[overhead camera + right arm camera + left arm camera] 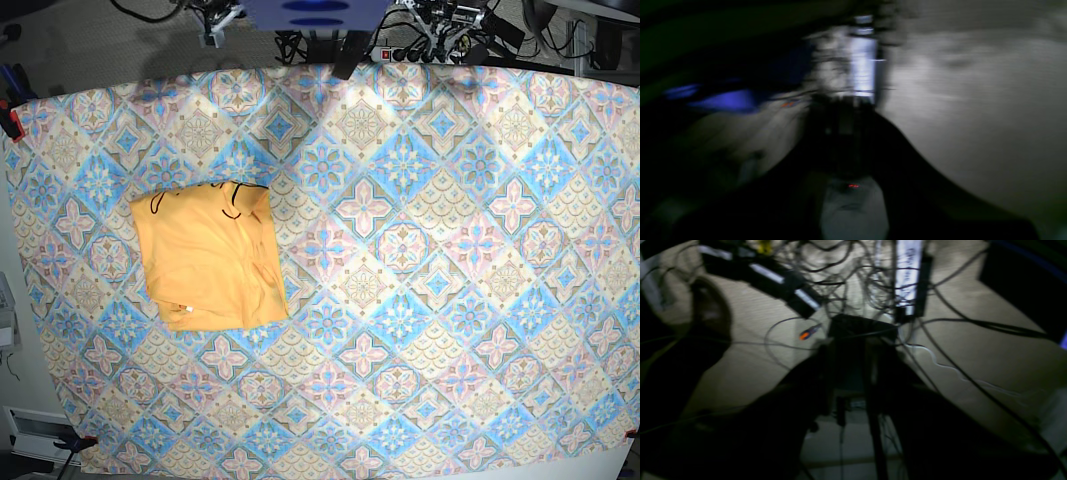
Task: Fold the T-shirt properly
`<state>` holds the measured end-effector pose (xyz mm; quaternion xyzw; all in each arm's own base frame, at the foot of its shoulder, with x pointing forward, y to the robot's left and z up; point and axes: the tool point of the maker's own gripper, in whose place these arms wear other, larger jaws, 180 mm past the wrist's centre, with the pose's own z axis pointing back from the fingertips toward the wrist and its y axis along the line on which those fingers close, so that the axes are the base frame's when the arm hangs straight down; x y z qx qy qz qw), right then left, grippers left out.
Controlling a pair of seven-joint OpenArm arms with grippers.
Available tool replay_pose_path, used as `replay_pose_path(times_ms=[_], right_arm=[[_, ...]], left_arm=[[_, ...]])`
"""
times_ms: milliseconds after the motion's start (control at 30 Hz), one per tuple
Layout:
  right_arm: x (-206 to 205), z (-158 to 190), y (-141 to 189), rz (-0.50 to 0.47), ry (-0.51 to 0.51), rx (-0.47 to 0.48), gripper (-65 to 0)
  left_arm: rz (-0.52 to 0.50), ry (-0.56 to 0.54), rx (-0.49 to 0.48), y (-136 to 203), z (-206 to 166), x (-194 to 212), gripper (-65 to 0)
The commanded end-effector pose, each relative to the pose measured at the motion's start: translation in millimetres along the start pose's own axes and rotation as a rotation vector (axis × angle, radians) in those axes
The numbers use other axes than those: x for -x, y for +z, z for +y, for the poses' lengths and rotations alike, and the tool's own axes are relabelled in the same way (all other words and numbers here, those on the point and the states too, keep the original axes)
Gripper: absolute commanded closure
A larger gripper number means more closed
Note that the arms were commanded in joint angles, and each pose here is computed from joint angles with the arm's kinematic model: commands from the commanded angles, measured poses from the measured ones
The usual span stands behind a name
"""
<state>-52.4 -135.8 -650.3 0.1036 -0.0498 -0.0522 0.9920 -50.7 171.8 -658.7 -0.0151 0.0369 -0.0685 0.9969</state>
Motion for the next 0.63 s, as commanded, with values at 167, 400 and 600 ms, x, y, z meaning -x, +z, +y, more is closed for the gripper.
replay_pose_path(times_ms=[167, 400, 600], right_arm=[[-20.8, 14.4, -9.2, -0.060, -0.010, 0.049, -3.4], [-17.9, 48.7, -15.9, -0.060, -0.028, 0.013, -3.4], [-17.3, 72.2, -19.1, -0.060, -0.033, -0.023, -3.5]], left_arm=[[0.017, -0.144, -0.013, -2.1, -15.3, -1.8, -14.0], [0.008, -0.190, -0.014, -2.4, -17.1, -10.4, -14.0], [-0.001, -0.185, 0.003, -3.1, -28.7, -16.3, -14.3]])
